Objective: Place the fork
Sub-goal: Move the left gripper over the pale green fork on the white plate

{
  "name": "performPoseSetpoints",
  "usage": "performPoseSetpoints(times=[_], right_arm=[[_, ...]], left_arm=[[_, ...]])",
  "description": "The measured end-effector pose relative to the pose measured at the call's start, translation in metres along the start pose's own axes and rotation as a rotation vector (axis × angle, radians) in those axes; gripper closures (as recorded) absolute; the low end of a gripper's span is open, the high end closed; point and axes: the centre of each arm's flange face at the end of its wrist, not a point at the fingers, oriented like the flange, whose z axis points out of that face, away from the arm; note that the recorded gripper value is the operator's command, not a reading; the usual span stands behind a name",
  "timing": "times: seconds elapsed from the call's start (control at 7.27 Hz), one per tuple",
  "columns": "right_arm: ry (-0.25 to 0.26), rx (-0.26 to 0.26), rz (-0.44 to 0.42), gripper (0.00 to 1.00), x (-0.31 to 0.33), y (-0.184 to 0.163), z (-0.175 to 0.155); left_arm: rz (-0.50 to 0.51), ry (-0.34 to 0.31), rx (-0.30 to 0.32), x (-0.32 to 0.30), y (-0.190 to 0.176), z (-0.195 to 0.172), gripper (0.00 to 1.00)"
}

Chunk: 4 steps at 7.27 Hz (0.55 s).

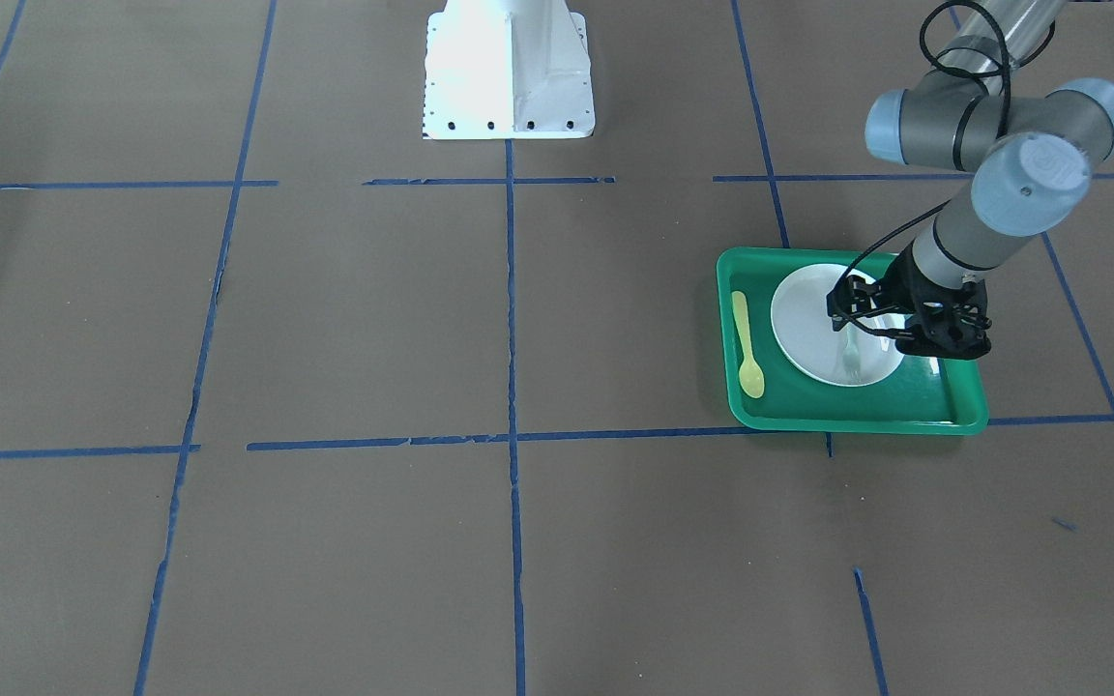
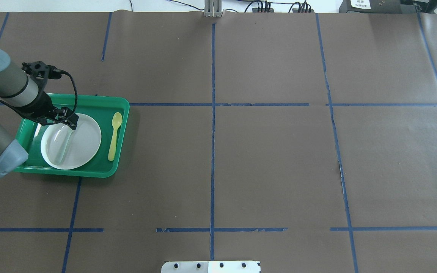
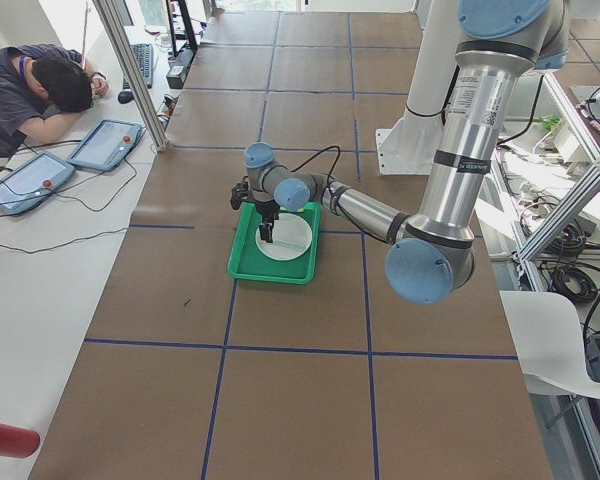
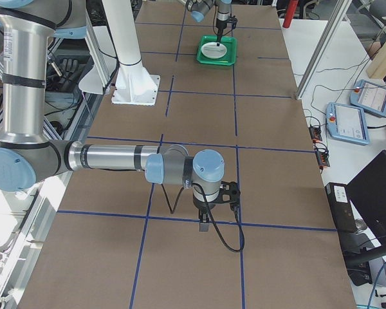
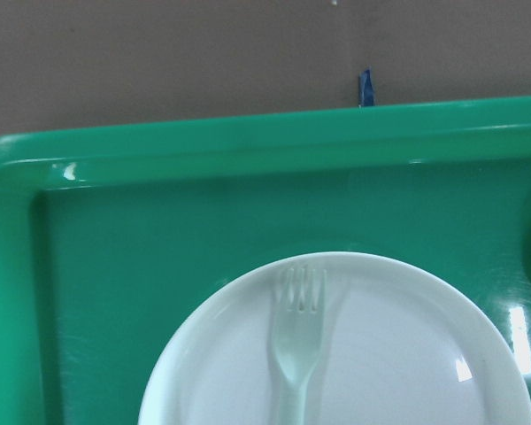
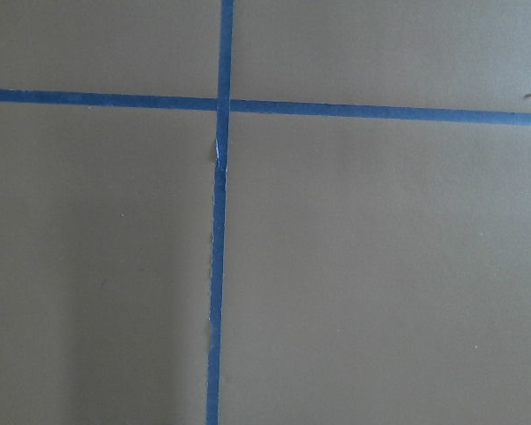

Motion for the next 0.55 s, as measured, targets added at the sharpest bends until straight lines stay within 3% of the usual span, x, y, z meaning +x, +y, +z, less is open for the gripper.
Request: performPoseSetpoints(times=[0.14,0.55], right_arm=[[0.0,0.0,0.0,0.0,0.0,0.0,0.0],[0.0,0.0,0.0,0.0,0.0,0.0,0.0]], left_arm=[[-0.006,0.001,0.004,0.0,-0.001,0.017,0.0],[-0.013,0.008,0.003,-0.006,0.0,0.035,0.18]])
